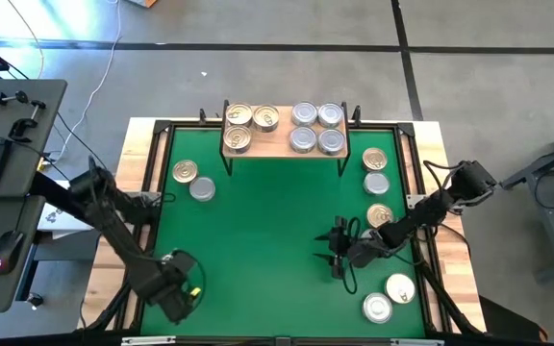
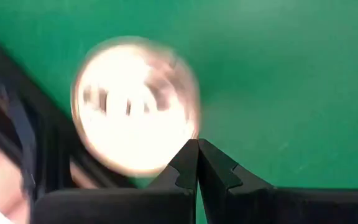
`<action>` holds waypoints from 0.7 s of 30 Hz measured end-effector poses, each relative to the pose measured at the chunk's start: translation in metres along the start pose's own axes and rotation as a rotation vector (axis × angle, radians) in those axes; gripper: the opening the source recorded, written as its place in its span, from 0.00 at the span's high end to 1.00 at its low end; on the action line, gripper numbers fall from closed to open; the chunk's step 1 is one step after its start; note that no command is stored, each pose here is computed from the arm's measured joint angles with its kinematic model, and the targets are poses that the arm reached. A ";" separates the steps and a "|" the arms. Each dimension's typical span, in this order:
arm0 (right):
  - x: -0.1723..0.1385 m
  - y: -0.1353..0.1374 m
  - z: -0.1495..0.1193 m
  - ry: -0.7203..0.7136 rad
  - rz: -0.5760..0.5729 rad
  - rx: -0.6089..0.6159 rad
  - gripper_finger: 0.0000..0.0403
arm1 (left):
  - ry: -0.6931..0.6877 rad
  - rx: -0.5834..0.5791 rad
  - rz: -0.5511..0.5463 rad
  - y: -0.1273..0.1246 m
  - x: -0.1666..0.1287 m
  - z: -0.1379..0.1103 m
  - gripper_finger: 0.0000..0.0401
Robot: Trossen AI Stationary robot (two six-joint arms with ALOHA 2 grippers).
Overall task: Stack canned seafood by type on shelf
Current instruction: Put the blue tuna can on the shelf aligned with the other blue tuna can
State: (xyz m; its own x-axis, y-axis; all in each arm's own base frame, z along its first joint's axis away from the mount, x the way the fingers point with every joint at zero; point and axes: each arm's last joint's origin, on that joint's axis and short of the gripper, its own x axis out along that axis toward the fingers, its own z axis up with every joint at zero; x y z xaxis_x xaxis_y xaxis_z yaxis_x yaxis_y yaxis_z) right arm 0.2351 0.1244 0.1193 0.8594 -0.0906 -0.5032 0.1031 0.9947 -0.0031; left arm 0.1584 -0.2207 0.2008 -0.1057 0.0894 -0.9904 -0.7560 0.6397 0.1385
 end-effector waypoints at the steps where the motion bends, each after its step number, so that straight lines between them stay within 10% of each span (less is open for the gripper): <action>1: 0.000 0.000 0.000 0.000 0.000 -0.001 0.47 | 0.000 -0.022 0.004 0.002 0.003 -0.004 1.00; 9: 0.000 0.000 0.000 -0.004 0.002 0.008 0.47 | -0.132 -0.089 -0.016 0.011 0.032 0.002 1.00; 17: 0.000 0.000 0.001 -0.006 0.003 0.012 0.47 | -0.651 0.102 -0.363 -0.028 0.021 0.041 1.00; 21: 0.000 0.000 0.001 -0.006 0.003 0.028 0.47 | -0.700 0.182 -0.409 -0.030 0.003 0.057 1.00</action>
State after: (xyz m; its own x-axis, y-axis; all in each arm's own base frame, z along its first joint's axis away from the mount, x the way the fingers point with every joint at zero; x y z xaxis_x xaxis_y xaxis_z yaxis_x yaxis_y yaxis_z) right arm 0.2354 0.1247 0.1198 0.8625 -0.0885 -0.4983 0.1148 0.9931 0.0223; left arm 0.2171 -0.1961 0.1934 0.6268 0.2383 -0.7418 -0.5244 0.8332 -0.1754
